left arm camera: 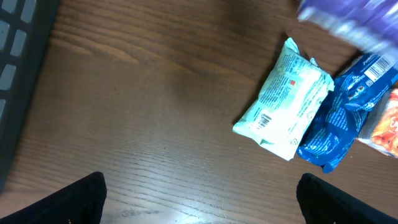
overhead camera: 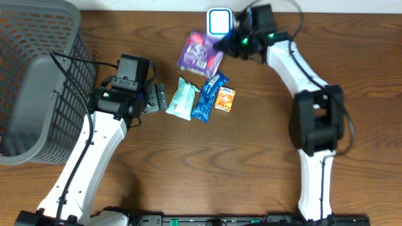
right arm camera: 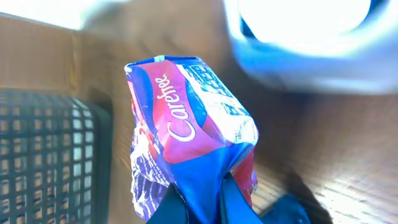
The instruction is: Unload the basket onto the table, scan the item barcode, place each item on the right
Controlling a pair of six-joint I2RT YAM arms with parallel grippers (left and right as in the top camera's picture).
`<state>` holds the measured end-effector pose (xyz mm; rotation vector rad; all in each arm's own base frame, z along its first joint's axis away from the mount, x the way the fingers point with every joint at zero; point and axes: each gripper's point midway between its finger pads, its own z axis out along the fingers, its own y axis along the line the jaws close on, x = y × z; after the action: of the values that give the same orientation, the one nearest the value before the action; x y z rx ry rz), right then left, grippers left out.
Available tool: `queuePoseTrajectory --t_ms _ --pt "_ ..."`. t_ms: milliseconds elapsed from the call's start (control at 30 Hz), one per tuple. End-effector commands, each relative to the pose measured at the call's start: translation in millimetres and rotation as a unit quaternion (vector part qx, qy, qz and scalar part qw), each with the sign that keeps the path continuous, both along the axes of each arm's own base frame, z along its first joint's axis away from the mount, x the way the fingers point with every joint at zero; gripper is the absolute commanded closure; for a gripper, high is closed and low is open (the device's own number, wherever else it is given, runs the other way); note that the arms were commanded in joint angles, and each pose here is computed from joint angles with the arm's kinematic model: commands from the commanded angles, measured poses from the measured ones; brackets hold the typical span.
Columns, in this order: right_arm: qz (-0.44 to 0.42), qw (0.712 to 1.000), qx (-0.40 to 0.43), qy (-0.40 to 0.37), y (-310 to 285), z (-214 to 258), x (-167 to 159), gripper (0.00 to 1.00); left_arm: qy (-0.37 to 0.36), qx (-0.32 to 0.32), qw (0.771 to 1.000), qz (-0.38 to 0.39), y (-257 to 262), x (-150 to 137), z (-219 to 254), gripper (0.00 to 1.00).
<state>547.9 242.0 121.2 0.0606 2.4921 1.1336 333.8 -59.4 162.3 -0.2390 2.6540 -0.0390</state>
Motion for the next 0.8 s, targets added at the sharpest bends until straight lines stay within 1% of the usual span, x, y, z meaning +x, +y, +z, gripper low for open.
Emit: queuePoseTrajectory --t_ms 0,100,167,200,300,367,400,433,467,567,633,700,767 --pt "-0.006 0.986 -0.061 -0.156 -14 96 6 0.99 -0.001 0.003 1.000 0.010 3 2 1 0.02" --pt "-0.017 0.968 -0.125 -0.218 -29 122 9 0.99 -0.001 0.003 1.000 0.010 3 2 1 0.02" --pt "-0.034 0.944 -0.203 -0.258 -43 131 12 0.99 -0.001 0.003 1.000 0.010 3 2 1 0.02" --pt "-0.046 0.927 -0.251 -0.274 -51 134 15 0.99 -0.001 0.003 1.000 0.010 3 2 1 0.02" --pt "-0.063 0.864 -0.390 -0.313 -65 140 18 0.99 -0.001 0.003 1.000 0.010 3 2 1 0.02" --pt "-0.064 0.810 -0.478 -0.334 -67 144 19 0.99 -0.001 0.003 1.000 0.010 3 2 1 0.02" --pt "-0.065 0.792 -0.503 -0.340 -66 147 18 0.99 -0.001 0.003 1.000 0.010 3 2 1 0.02" --pt "-0.063 0.765 -0.536 -0.350 -62 149 19 0.99 -0.001 0.003 1.000 0.010 3 2 1 0.02" --pt "-0.064 0.747 -0.556 -0.358 -59 152 19 0.99 -0.001 0.003 1.000 0.010 3 2 1 0.02" --pt "-0.059 0.678 -0.628 -0.378 -45 151 25 0.99 -0.001 0.003 1.000 0.010 3 2 1 0.02" --pt "-0.060 0.603 -0.701 -0.376 -36 133 36 0.99 -0.001 0.003 1.000 0.010 3 2 1 0.02" --pt "-0.062 0.561 -0.739 -0.367 -35 121 42 0.99 -0.001 0.003 1.000 0.010 3 2 1 0.02" --pt "-0.076 0.531 -0.763 -0.361 -34 113 45 0.99 -0.001 0.003 1.000 0.010 3 2 1 0.02"
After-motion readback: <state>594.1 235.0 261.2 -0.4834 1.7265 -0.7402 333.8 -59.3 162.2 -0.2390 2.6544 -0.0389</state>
